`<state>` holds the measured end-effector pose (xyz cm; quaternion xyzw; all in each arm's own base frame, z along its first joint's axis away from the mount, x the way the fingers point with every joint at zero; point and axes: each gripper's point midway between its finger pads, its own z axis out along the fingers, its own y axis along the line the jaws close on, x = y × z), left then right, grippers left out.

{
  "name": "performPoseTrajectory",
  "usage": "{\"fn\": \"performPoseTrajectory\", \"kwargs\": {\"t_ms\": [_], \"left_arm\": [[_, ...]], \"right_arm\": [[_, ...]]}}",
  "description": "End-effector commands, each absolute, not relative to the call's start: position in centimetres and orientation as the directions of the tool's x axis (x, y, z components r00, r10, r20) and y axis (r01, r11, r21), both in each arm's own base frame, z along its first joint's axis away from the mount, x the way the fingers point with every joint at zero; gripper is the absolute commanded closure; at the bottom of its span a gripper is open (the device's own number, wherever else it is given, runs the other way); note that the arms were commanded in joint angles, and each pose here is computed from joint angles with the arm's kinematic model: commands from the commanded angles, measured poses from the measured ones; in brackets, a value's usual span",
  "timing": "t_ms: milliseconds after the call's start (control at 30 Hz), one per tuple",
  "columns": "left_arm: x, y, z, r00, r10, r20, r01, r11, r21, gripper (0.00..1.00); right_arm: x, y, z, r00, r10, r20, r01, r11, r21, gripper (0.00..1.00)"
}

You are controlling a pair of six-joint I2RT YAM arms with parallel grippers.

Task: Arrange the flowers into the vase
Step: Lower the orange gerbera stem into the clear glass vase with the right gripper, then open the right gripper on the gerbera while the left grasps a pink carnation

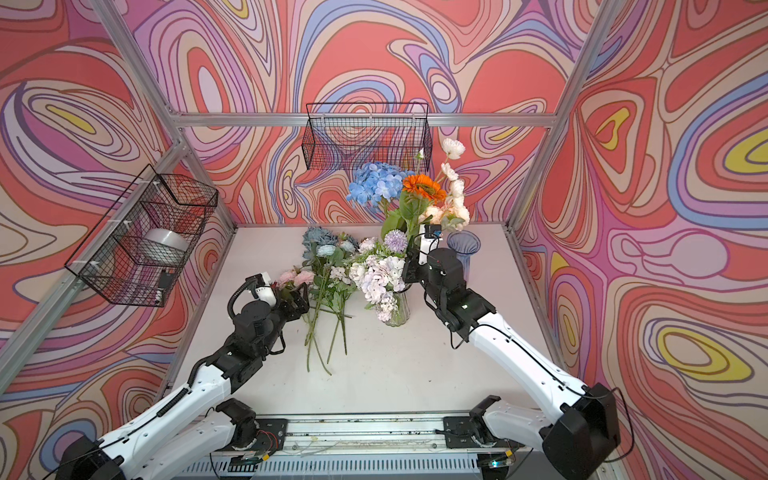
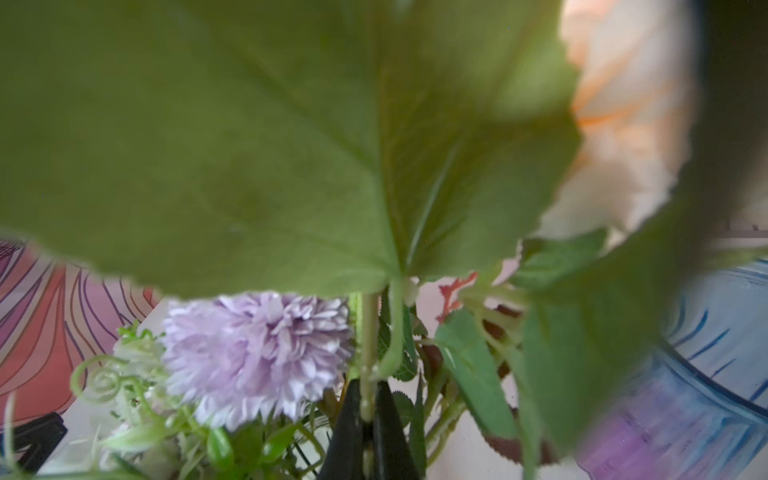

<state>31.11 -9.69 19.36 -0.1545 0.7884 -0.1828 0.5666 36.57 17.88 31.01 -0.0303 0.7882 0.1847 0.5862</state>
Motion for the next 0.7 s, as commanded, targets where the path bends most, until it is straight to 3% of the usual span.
{"fn": "performPoseTrajectory", "kwargs": {"t_ms": [0,100,233,400,567,667], "left_arm": [[30.2,-9.3,17.2,-0.381,-0.496,-0.780,-0.102,0.861,-0.498,0.17],[29.6,-10.0,15.5,-0.453,-0.498,-0.739,-0.113,0.855,-0.507,0.22],[28.8,-10.5,12.7,-0.550,-0.494,-0.674,-0.152,0.852,-0.501,0.27],[28.5,-10.3,10.3,-0.594,-0.485,-0.642,-0.204,0.862,-0.463,0.33],[29.0,-10.1,8.5,-0.588,-0.516,-0.623,-0.251,0.849,-0.466,0.42],[29.7,-10.7,8.2,-0.589,-0.524,-0.615,-0.251,0.842,-0.477,0.48]], "right_arm": [[36.1,17.3,29.9,-0.352,0.160,-0.922,-0.240,0.937,0.254,1.00],[35.7,16.8,30.6,-0.344,0.155,-0.926,-0.229,0.943,0.243,0.85],[35.0,16.0,32.0,-0.320,0.144,-0.937,-0.226,0.948,0.222,0.50],[34.2,14.7,33.8,-0.281,0.129,-0.951,-0.198,0.962,0.189,0.19],[33.2,13.2,36.0,-0.223,0.125,-0.967,-0.173,0.971,0.166,0.03],[32.6,12.4,36.9,-0.193,0.132,-0.972,-0.155,0.974,0.163,0.02]]}}
